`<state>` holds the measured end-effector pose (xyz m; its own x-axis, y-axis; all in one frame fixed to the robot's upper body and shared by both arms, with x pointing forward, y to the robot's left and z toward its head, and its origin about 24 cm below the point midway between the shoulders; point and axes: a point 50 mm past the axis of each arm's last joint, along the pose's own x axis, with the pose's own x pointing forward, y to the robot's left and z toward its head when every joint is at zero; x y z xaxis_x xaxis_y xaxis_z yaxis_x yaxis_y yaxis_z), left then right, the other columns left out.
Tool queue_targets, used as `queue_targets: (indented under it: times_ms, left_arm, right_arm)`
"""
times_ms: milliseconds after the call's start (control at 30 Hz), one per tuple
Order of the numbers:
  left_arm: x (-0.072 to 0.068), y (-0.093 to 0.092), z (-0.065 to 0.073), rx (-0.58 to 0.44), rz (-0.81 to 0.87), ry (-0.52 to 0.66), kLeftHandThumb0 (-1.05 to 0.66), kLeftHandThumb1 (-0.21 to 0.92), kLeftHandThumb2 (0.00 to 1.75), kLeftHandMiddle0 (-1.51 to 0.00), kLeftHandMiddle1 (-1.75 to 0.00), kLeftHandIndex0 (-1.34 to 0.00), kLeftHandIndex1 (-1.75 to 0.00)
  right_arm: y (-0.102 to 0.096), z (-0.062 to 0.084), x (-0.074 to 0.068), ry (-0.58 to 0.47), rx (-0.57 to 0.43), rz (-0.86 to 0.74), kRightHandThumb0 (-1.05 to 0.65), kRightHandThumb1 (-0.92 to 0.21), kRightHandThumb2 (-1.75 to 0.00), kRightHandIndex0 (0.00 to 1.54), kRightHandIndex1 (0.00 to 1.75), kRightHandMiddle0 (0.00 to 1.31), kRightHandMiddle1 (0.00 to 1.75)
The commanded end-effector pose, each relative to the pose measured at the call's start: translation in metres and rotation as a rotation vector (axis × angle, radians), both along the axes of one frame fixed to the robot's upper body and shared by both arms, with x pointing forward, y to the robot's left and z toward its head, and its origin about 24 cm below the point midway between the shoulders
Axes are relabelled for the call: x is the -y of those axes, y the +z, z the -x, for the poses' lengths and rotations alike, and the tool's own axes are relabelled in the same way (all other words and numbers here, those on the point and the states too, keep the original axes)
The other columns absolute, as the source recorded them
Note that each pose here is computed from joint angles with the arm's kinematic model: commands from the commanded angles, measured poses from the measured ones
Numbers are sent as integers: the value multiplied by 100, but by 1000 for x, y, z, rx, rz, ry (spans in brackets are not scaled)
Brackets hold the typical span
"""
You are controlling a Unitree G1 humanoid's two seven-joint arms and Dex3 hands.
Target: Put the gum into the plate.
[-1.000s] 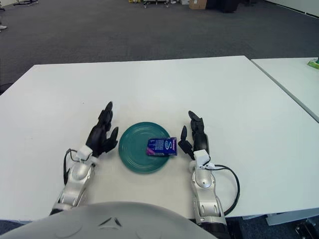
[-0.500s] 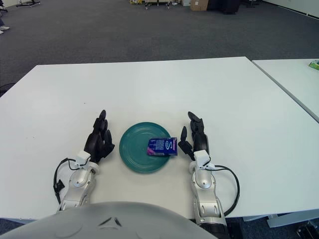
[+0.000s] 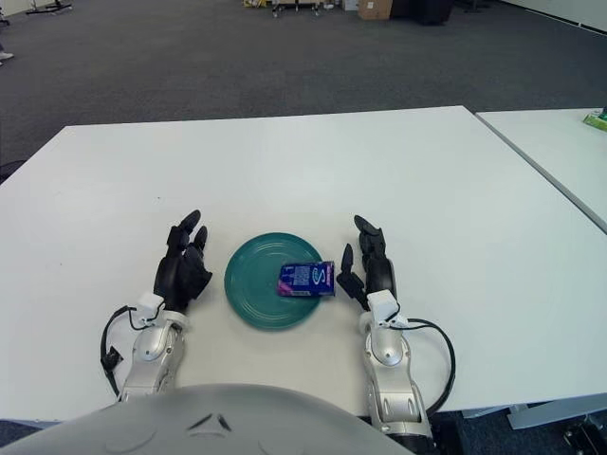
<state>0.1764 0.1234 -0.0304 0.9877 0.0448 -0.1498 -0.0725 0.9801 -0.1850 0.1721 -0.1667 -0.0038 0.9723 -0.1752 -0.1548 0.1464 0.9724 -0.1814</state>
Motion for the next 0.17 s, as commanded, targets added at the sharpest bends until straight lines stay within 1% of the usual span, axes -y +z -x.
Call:
queue_targets:
  times_ms: [0, 133]
  left_arm:
    - [3, -25, 22, -165, 57, 11, -88, 92, 98, -47, -9, -15, -95]
    - [3, -26, 23, -173, 75, -9, -88, 92, 96, -48, -9, -16, -95]
  right_arm:
    - [-31, 25, 2, -14, -221, 4, -72, -92, -101, 21, 1, 0, 59]
    - [-31, 25, 2, -10, -224, 13, -72, -92, -101, 20, 0, 0, 59]
